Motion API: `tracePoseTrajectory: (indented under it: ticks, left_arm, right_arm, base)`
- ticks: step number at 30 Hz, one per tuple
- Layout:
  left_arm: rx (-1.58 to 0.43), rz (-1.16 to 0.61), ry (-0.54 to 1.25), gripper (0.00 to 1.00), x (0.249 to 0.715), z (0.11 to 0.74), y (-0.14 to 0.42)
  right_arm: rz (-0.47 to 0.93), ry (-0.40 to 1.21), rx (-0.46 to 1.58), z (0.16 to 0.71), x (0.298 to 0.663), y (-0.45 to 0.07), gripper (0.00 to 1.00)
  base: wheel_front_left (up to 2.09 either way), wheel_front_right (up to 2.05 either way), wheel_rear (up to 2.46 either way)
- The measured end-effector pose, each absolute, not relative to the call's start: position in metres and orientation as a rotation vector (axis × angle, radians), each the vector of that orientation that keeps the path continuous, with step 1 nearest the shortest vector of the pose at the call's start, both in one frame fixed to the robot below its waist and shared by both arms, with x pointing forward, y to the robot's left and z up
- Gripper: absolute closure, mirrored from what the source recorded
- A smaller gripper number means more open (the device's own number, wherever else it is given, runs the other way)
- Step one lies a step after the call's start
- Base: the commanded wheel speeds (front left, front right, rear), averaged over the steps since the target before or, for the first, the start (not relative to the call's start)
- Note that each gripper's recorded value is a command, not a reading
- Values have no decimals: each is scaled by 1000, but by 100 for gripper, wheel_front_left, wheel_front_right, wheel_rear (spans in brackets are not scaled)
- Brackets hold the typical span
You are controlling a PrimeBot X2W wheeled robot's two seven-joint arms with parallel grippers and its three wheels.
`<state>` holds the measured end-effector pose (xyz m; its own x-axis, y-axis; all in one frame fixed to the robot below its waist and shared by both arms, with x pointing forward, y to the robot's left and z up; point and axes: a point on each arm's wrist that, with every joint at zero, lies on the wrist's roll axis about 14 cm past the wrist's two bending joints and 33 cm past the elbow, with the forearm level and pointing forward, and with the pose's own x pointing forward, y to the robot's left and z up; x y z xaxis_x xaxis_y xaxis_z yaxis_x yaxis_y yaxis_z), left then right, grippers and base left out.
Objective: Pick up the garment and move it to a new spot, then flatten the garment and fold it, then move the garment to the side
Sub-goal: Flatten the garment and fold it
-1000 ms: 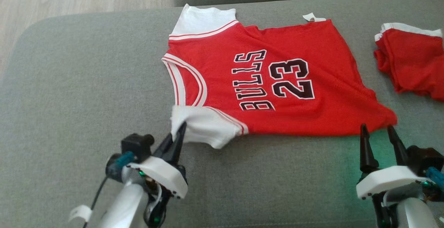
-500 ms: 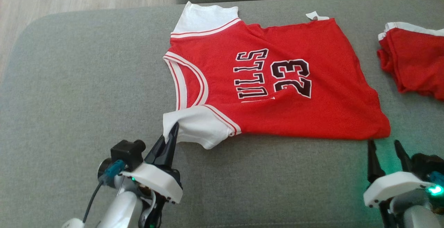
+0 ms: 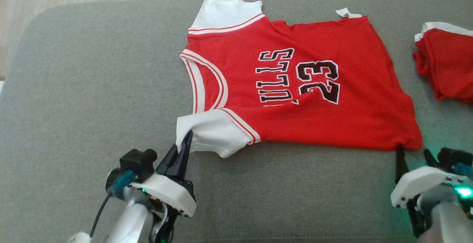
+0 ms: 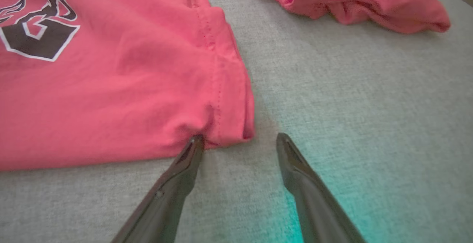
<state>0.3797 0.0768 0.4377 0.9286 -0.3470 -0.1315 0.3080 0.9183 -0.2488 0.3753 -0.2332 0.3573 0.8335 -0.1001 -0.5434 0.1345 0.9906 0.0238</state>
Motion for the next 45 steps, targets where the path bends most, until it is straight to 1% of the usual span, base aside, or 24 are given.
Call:
tracePoseTrajectory:
  ticks: [8, 14, 29, 30, 31, 32, 39, 45]
  left_arm:
    - [-228, -326, 188, 100, 381, 432, 80]
    - [-227, -325, 187, 100, 382, 433, 81]
    - [-227, -329, 172, 100, 383, 438, 80]
    - [-227, -330, 170, 100, 383, 438, 79]
    - [-227, -331, 168, 100, 383, 439, 79]
    - [-227, -332, 165, 100, 383, 440, 79]
    - [-227, -334, 133, 100, 384, 451, 78]
    - [-251, -343, 63, 100, 388, 475, 75]
  right_arm:
    - [-73, 546, 22, 360, 399, -219, 0]
    - [-37, 537, -9, 361, 408, -211, 0]
    - [8, 526, -57, 362, 413, -207, 0]
    - [6, 527, -47, 362, 413, -206, 40]
    - [4, 527, -35, 362, 413, -206, 93]
    - [2, 526, -24, 363, 413, -205, 100]
    - [-9, 488, 81, 374, 412, -199, 100]
    - [29, 365, 111, 418, 421, -191, 100]
  base:
    - [0, 0, 0]
    - [0, 0, 0]
    - [0, 0, 0]
    - [0, 0, 0]
    - [0, 0, 0]
    - [0, 0, 0]
    - [0, 0, 0]
    - [0, 0, 0]
